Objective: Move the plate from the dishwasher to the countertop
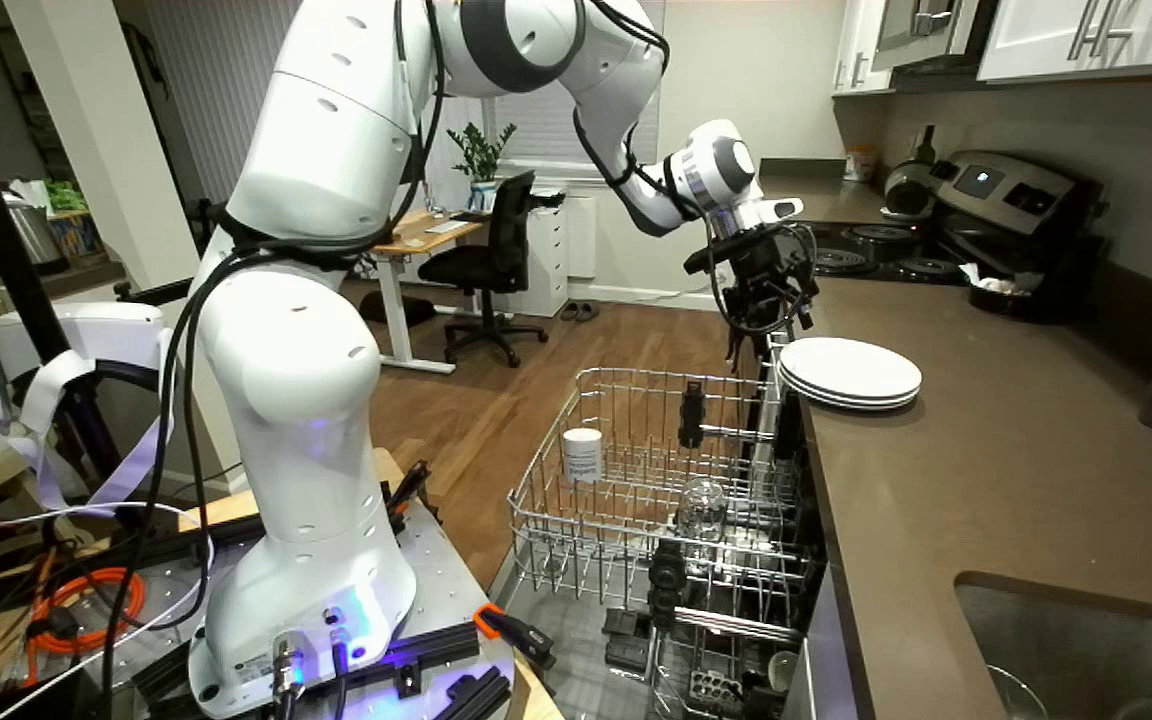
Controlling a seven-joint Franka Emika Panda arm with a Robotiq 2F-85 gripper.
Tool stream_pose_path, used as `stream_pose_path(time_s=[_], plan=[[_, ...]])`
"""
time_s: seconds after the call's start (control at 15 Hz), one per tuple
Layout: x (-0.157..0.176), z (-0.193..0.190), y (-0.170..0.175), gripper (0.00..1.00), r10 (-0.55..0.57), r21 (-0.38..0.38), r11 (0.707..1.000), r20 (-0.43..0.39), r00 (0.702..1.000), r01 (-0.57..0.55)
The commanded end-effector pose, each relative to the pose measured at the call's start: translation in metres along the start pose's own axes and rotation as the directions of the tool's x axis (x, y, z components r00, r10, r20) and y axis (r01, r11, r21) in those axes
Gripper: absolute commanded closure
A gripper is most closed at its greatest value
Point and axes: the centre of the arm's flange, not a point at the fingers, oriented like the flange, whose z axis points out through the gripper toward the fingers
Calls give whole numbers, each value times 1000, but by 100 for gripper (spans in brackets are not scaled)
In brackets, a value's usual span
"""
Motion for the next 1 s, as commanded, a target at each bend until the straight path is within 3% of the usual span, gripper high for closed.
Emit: stream_pose_path(time_s=[0.0,0.47,0.93], plan=[[-45,-22,5,0,-55,119,991,20,998,53],[-97,-24,-13,0,-161,372,920,83,984,119],[-86,10,-28,0,-292,455,851,-2,956,261]])
